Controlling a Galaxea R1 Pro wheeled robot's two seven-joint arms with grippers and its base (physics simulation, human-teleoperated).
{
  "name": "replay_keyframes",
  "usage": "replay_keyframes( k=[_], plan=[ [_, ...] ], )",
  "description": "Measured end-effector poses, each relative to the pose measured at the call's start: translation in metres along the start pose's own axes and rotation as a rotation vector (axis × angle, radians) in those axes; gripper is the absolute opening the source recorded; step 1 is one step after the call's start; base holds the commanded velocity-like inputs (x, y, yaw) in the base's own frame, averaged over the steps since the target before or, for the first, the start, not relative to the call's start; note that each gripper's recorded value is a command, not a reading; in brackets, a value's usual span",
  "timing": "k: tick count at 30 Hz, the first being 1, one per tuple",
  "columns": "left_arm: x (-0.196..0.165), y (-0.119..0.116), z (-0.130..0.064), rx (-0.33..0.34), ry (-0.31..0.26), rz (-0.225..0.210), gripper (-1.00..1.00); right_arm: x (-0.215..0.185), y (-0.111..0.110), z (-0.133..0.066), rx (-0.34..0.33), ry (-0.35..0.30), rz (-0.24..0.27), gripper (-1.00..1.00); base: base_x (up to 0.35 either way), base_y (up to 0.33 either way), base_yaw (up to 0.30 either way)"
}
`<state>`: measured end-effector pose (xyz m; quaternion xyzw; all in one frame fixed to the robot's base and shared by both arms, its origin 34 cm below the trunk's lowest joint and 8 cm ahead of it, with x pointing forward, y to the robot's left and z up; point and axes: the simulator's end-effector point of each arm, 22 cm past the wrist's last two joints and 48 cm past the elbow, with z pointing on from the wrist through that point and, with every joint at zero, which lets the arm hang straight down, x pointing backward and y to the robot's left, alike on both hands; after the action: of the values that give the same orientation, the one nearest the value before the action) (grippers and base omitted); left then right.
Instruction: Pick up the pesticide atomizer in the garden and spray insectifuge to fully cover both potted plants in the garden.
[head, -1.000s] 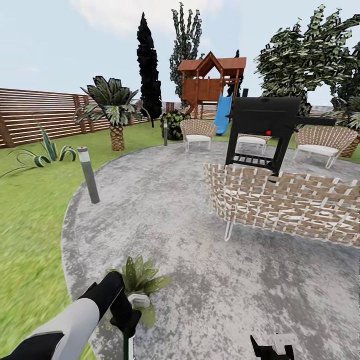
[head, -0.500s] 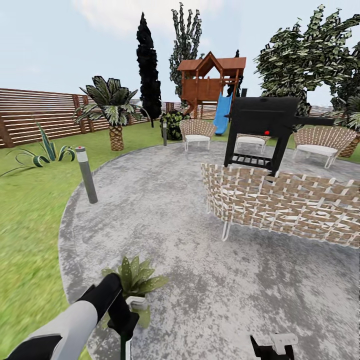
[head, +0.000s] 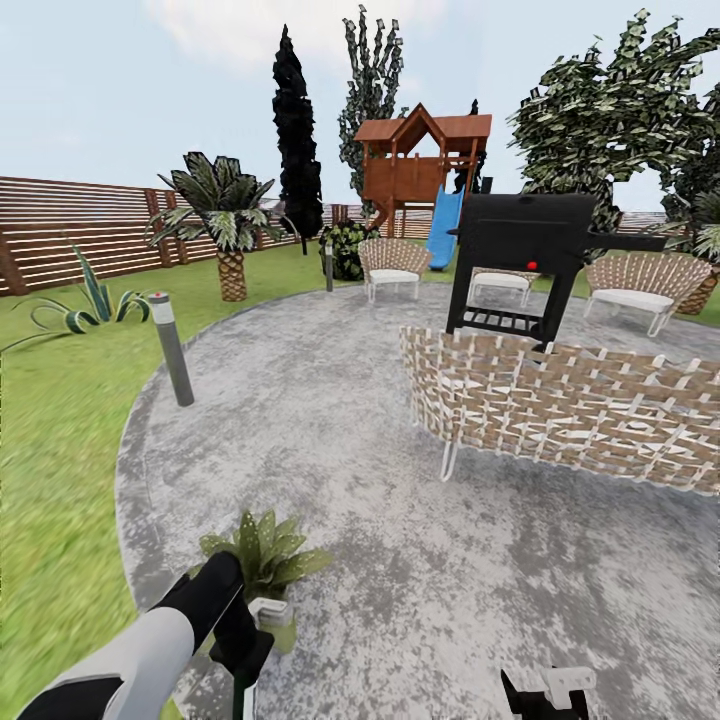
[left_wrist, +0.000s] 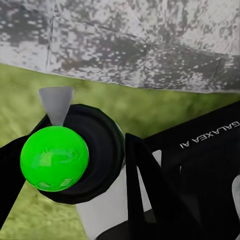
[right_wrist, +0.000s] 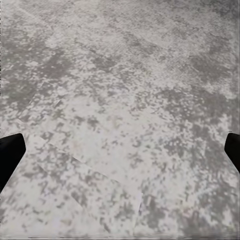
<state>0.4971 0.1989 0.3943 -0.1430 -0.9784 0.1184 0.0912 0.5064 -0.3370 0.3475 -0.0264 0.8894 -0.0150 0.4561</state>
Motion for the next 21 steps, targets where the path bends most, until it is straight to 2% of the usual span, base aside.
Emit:
replay_keyframes(
  k=[7,21],
  plan=[
    [-0.0002,0.0007,-0.0002,0.005,-0.005,-0.006,-1.00,-0.0002,0.0000,-0.0001,0.000,-0.001,0.000,1.00,-0.031,0.000,0.019],
    [-0.0001,0.0016,-0.0002,0.002,-0.006,-0.005,-1.00,-0.0002,0.0001,-0.0001,0.000,-0.001,0.000,1.00,0.000,0.000,0.269]
  ],
)
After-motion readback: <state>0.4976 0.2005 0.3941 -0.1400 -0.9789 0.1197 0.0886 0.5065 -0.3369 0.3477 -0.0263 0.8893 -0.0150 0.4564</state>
